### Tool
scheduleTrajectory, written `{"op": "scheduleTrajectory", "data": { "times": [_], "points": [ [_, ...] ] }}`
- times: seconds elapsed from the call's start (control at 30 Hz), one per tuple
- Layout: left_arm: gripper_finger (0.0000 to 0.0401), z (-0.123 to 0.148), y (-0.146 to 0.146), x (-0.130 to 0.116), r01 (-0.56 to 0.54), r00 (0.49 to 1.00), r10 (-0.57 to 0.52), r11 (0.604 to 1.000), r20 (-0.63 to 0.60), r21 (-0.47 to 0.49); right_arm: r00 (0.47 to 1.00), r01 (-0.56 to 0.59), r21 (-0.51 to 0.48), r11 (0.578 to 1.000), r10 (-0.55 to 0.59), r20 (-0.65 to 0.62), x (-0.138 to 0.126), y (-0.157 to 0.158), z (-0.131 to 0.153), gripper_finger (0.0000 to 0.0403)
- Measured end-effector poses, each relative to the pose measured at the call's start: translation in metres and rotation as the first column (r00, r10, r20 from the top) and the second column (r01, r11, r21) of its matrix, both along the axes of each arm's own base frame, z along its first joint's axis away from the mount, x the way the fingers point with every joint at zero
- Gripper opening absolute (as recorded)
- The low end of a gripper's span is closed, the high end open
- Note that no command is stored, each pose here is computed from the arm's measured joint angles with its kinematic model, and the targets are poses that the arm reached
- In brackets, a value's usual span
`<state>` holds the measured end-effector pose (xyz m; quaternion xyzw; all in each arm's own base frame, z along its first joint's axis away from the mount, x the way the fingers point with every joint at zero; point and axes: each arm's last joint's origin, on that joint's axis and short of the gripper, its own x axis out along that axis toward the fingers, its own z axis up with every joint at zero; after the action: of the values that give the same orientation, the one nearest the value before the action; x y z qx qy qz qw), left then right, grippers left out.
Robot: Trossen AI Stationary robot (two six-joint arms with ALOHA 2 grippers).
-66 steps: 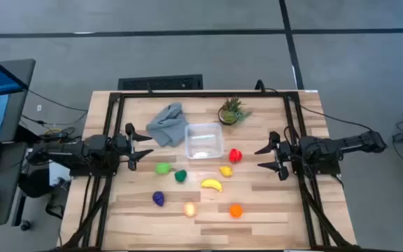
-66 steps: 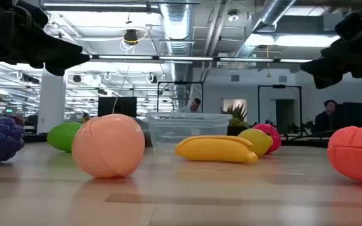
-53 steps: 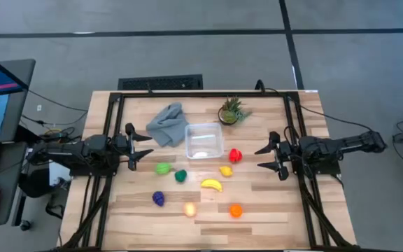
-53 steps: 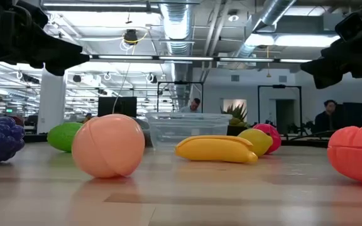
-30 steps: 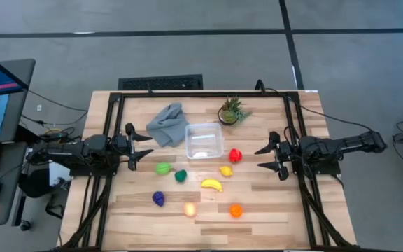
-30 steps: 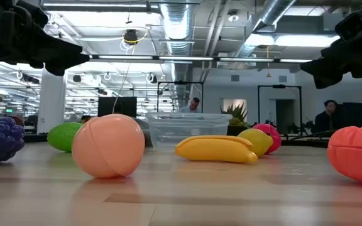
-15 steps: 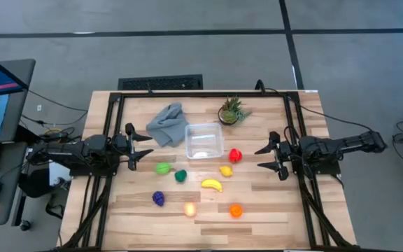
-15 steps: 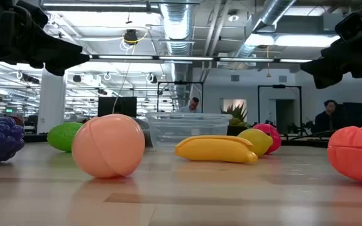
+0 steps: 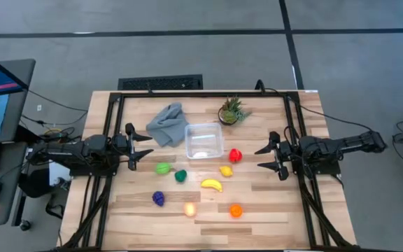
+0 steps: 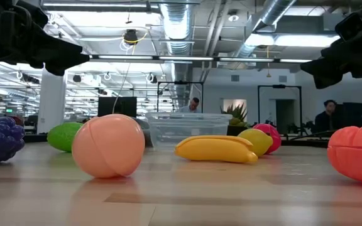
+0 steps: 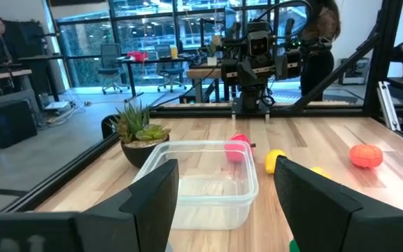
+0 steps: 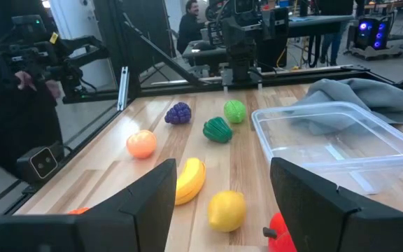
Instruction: Pick and placing Produce into tupperware
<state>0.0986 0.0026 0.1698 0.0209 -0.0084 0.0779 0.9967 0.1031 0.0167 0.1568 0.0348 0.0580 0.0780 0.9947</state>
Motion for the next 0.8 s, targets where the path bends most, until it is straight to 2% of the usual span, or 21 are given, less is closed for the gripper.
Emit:
{"op": "scheduleTrajectory", "data": {
  "times": [0.23,0.47,0.8],
  "points": [
    [0.0226,0.0001,0.0000,0.0000,0.000,1.000,0.000,1.000,0.001,-0.005,1.000,0.000,0.000,1.000,0.000,0.000,0.0000,0.0000,0.0000,0.0255],
    [0.0226,0.0001,0.0000,0.0000,0.002,1.000,-0.001,0.996,0.014,-0.088,1.000,0.000,0.000,1.000,0.000,0.000,0.0000,0.0000,0.0000,0.0255],
    [0.0226,0.0001,0.0000,0.0000,0.002,1.000,-0.001,0.996,0.015,-0.090,1.000,0.000,0.000,1.000,0.000,-0.001,0.0000,0.0000,-0.0001,0.0255]
  ]
}}
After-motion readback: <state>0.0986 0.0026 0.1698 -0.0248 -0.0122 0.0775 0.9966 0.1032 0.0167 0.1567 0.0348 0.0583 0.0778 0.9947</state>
